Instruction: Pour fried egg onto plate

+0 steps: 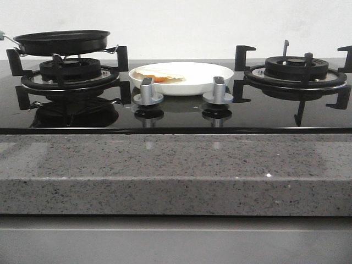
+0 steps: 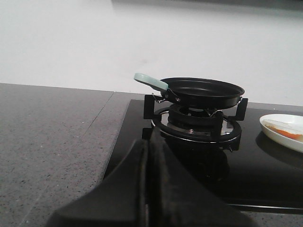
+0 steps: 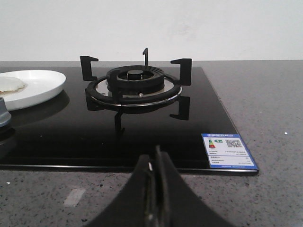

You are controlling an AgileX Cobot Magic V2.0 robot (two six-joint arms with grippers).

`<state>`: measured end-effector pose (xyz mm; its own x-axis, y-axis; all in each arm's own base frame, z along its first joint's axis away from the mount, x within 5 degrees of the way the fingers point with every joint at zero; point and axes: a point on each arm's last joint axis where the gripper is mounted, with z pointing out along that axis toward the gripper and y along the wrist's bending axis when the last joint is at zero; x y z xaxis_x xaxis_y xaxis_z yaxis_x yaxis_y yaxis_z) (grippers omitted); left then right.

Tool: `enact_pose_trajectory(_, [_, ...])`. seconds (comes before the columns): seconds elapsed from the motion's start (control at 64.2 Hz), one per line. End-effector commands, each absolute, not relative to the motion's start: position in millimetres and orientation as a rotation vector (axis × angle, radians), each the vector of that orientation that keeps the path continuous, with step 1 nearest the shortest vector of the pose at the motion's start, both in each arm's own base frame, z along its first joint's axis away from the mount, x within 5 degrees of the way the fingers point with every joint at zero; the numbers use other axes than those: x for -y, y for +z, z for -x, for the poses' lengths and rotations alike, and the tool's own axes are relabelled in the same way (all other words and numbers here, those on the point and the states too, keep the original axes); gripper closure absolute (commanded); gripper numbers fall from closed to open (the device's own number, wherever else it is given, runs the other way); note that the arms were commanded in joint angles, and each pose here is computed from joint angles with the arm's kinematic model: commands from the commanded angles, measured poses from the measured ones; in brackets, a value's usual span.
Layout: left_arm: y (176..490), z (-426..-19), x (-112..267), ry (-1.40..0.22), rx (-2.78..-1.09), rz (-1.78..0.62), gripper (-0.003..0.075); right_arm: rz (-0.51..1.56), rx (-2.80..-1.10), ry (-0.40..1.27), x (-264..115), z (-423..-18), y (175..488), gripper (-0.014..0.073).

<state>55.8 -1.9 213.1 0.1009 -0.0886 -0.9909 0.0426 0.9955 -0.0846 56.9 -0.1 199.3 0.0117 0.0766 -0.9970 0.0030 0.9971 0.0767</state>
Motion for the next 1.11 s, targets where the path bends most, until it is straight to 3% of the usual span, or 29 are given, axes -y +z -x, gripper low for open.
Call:
enact_pose_trajectory(0.0, [220.3, -53.2, 1.4, -0.105, -1.368, 0.045, 0.0739, -0.072, -1.434, 0.055, 1.0, -54.3, 210.8, 0.0662])
enact_pose_trajectory(1.091, [220.3, -53.2, 1.4, -0.105, -1.368, 0.045, 0.0739, -0.068, -1.424, 0.051, 1.0, -54.2, 211.8, 0.0662])
